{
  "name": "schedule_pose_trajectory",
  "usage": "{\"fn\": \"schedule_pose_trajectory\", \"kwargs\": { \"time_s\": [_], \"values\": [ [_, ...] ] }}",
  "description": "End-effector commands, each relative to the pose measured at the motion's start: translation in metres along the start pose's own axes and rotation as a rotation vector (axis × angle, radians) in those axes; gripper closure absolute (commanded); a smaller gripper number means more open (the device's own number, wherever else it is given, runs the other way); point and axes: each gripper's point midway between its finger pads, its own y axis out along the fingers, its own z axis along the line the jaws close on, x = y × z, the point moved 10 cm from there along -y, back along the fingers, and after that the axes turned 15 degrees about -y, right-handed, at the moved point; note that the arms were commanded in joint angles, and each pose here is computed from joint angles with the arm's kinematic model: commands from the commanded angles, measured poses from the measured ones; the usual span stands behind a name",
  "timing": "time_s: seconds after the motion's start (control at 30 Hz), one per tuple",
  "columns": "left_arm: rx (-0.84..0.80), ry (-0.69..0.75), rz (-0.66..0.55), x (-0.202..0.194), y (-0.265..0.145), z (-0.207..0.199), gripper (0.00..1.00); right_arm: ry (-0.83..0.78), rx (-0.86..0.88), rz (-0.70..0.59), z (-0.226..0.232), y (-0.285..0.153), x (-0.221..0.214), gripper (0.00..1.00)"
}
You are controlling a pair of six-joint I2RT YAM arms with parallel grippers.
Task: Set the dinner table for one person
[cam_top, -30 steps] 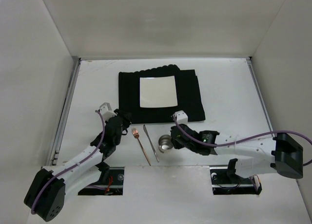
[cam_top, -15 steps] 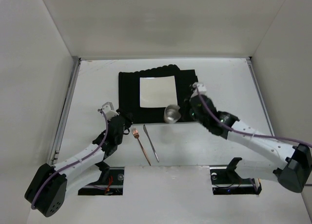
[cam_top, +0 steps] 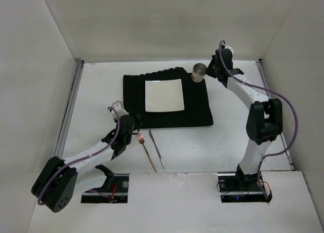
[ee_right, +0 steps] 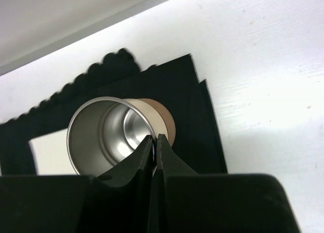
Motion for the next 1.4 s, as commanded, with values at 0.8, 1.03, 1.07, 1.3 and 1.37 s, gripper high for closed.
{"fn": "schedule_pose_trajectory", "kwargs": {
  "time_s": [0.8, 1.03, 1.07, 1.3, 1.37],
  "values": [
    [-0.052, 0.178, 0.100, -0.034, -0.029, -0.035, 0.61, 0.029, -0.019, 0.046, -0.006, 0.062, 0.005, 0.54],
    [-0.008, 0.183, 0.154, -0.049, -0.064, -0.051, 0.61, 0.050, 0.004, -0.074, -0.012, -0.014, 0.009, 0.47],
    [0.008, 0.181, 0.172, -0.055, -0.068, -0.054, 0.60, 0.063, 0.004, -0.088, -0.016, -0.025, 0.003, 0.48],
    [0.120, 0.204, 0.275, -0.094, -0.086, -0.053, 0.62, 0.150, 0.037, -0.167, -0.033, -0.101, -0.054, 0.86],
    [0.165, 0.188, 0.309, -0.101, -0.089, -0.049, 0.63, 0.151, 0.063, -0.171, -0.030, -0.114, -0.070, 0.88]
  ]
}}
